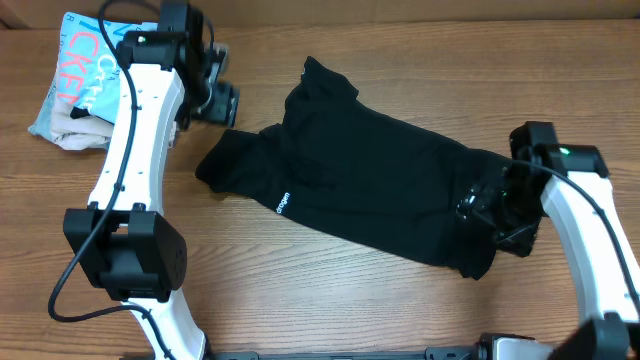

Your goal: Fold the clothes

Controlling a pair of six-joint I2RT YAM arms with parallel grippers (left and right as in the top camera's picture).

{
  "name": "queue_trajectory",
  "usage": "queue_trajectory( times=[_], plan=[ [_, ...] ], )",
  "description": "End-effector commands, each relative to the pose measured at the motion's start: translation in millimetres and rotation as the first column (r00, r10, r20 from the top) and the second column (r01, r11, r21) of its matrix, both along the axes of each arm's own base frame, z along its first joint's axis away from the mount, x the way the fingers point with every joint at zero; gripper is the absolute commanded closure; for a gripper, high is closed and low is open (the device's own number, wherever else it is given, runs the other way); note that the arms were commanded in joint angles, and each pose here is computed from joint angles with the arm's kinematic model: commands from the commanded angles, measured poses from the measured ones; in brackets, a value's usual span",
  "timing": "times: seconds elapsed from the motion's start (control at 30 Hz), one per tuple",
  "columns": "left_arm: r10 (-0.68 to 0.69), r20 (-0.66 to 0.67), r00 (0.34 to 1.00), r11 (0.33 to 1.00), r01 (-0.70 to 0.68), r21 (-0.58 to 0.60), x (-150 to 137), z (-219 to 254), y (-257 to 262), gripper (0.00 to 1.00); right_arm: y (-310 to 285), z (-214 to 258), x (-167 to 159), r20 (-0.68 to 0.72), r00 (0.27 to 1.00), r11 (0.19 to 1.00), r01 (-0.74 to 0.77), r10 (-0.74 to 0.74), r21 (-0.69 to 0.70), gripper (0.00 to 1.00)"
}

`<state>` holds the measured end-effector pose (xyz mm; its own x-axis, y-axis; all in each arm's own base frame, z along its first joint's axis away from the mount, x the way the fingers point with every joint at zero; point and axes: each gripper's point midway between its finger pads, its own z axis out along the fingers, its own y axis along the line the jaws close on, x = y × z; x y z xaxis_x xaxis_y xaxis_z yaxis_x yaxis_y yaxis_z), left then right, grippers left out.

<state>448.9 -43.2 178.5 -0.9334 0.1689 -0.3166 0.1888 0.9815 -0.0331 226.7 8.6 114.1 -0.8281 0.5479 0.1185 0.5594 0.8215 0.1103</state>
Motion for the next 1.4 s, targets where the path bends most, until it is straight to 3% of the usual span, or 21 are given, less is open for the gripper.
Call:
queue_trajectory(
  times=[0.0,0.17,0.37,0.6,0.9,1.23,1.33,1.37],
  plan=[
    [-0.200,0.190,0.961,0.971,0.221,-0.096,18,41,-54,0.17,-9,32,21,0.160,0.986,0.998,-0.031,0.038,-0.049,0.04],
    [-0.321,0.328,0.888,0.934,0.354,-0.046,51,39,-110,0.08,-14,69,48,0.289,0.952,0.993,-0.073,0.098,-0.094,0.02],
    [-0.359,0.419,0.834,0.924,0.382,0.033,92,10,-153,0.03,-16,105,67,0.391,0.914,0.991,-0.068,0.109,-0.117,0.02],
    [-0.360,0.416,0.835,0.924,0.382,0.032,127,-60,-168,0.03,-17,105,65,0.385,0.913,0.988,-0.090,0.133,-0.128,0.03],
    [-0.313,0.387,0.867,0.941,0.337,0.007,145,-132,-172,0.05,-16,105,63,0.376,0.917,0.988,-0.092,0.133,-0.126,0.04],
    [-0.297,0.377,0.877,0.946,0.323,-0.008,151,-171,-175,0.14,-16,104,62,0.373,0.918,0.988,-0.092,0.133,-0.126,0.11],
    [-0.297,0.380,0.876,0.946,0.325,-0.010,153,-179,-176,0.24,-16,104,62,0.372,0.919,0.988,-0.092,0.133,-0.125,0.11],
    [-0.297,0.379,0.876,0.946,0.325,-0.010,153,-181,-176,0.34,-16,104,63,0.372,0.919,0.988,-0.092,0.133,-0.125,0.11]
  ],
)
